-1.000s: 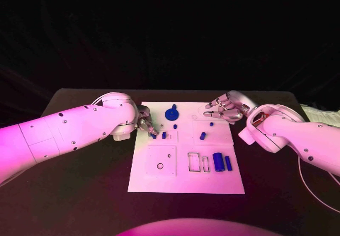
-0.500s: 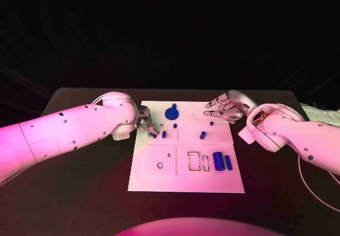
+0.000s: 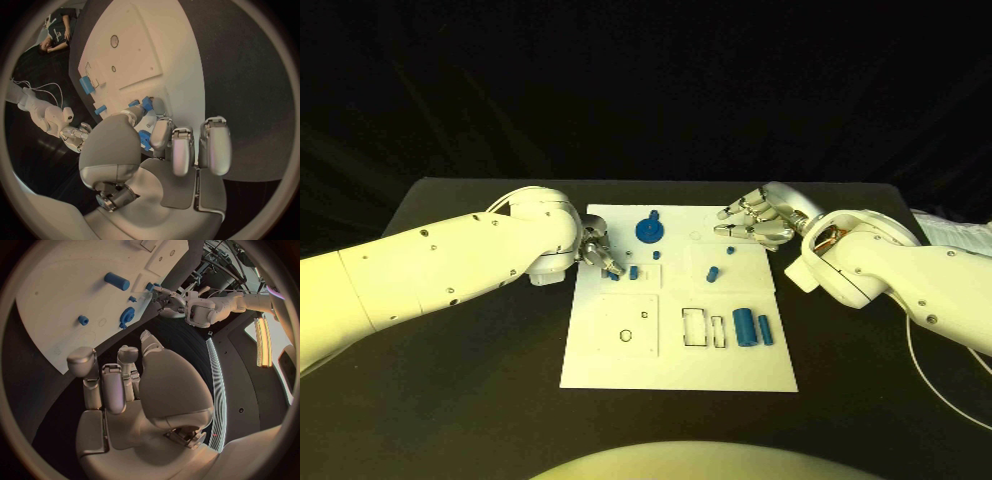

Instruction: Assemble the parts on the task board

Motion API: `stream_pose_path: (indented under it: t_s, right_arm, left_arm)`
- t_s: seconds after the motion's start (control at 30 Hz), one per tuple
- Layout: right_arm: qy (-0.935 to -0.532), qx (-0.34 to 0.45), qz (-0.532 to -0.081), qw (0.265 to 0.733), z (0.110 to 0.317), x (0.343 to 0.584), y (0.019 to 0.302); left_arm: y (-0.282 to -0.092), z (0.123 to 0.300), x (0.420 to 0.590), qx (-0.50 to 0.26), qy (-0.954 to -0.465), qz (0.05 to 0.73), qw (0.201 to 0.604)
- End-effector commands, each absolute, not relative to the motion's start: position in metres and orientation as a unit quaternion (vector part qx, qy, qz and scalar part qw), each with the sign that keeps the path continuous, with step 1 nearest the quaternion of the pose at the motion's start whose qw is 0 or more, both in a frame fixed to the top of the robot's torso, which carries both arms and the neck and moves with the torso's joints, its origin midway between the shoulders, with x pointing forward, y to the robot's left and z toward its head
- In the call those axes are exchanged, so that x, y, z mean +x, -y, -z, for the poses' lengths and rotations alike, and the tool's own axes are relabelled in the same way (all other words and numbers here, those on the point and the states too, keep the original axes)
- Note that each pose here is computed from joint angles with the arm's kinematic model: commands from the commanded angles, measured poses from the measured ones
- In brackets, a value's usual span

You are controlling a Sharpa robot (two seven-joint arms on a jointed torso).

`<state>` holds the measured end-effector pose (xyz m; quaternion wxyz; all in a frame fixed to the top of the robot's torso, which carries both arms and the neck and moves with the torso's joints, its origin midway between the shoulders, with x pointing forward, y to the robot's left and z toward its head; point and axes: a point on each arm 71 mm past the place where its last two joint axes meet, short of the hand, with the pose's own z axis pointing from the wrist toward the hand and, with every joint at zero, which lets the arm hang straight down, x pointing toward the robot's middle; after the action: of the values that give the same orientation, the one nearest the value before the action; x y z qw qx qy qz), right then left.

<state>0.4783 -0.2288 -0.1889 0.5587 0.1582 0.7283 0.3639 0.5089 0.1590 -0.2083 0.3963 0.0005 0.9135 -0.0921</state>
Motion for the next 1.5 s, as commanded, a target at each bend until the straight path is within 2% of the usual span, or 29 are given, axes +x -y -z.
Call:
stream_pose_path:
  t_s: [0.03,0.4,0.83,1.5]
  right_arm:
    - [-0.731,0.151,-0.369,0.554,0.189,0.477,0.227]
    - [-0.73,0.152,-0.37,0.554,0.189,0.477,0.227]
    - [-0.73,0.152,-0.37,0.554,0.189,0.477,0.227]
    - [-0.731,0.154,-0.37,0.553,0.192,0.476,0.228]
  left_arm:
    - [-0.158,0.21,0.508,0.006,-0.913,0.089,0.398]
    - [-0.159,0.207,0.51,-0.011,-0.905,0.094,0.415]
    - [-0.16,0.203,0.504,-0.036,-0.898,0.124,0.421]
    - [-0.167,0.194,0.49,-0.046,-0.845,0.164,0.506]
